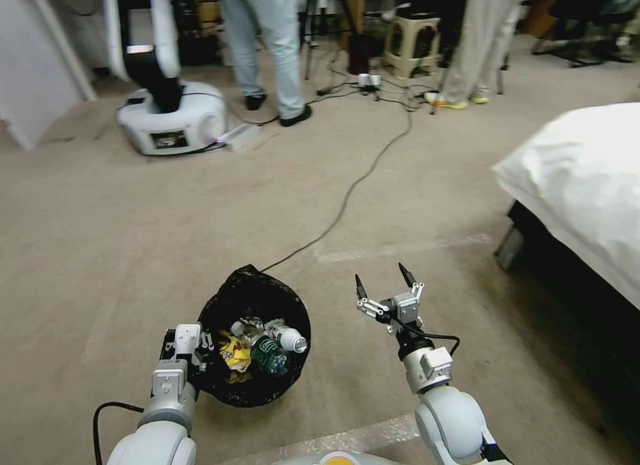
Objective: Pick up the trash bin, then pick up the garbage from the floor and place it into the trash bin.
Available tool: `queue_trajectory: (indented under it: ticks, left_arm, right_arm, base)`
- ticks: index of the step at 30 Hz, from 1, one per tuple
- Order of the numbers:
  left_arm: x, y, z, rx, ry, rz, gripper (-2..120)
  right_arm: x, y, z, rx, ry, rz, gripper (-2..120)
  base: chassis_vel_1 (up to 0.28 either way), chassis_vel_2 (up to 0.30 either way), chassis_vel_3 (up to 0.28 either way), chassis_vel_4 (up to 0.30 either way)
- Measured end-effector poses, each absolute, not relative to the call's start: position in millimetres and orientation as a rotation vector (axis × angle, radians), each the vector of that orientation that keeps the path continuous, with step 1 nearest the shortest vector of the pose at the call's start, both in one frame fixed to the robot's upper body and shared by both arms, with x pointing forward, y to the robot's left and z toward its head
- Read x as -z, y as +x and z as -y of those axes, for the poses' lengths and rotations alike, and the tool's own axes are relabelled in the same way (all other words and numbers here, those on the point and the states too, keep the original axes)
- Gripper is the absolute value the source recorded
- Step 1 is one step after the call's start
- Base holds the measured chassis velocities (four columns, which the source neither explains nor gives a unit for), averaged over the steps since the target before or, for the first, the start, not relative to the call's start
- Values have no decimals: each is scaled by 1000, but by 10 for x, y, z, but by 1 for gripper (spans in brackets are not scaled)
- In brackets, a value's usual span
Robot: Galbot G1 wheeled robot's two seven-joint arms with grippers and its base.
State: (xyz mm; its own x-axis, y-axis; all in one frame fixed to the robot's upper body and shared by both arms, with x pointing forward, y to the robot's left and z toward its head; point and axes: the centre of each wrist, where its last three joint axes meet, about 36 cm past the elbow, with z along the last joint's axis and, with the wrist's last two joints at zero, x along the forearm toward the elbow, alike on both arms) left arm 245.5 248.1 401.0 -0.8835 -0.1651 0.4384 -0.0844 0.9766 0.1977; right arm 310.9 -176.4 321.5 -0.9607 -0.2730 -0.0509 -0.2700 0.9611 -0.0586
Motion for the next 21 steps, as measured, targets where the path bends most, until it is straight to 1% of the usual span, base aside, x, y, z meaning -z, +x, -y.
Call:
queue_trajectory:
  ticks: [6,21]
  left_arm:
    - [-4005,2444,-2476,235,177,2660,0]
    - [-4003,2426,-2459,237,162,2674,0]
  right_arm:
    - [-3232,3098,1768,81,-420,-3050,100]
    - [-3241,3089,1780,85,-418,-3047,100]
  base:
    - [111,103,98,106]
    - [3,6,8,7]
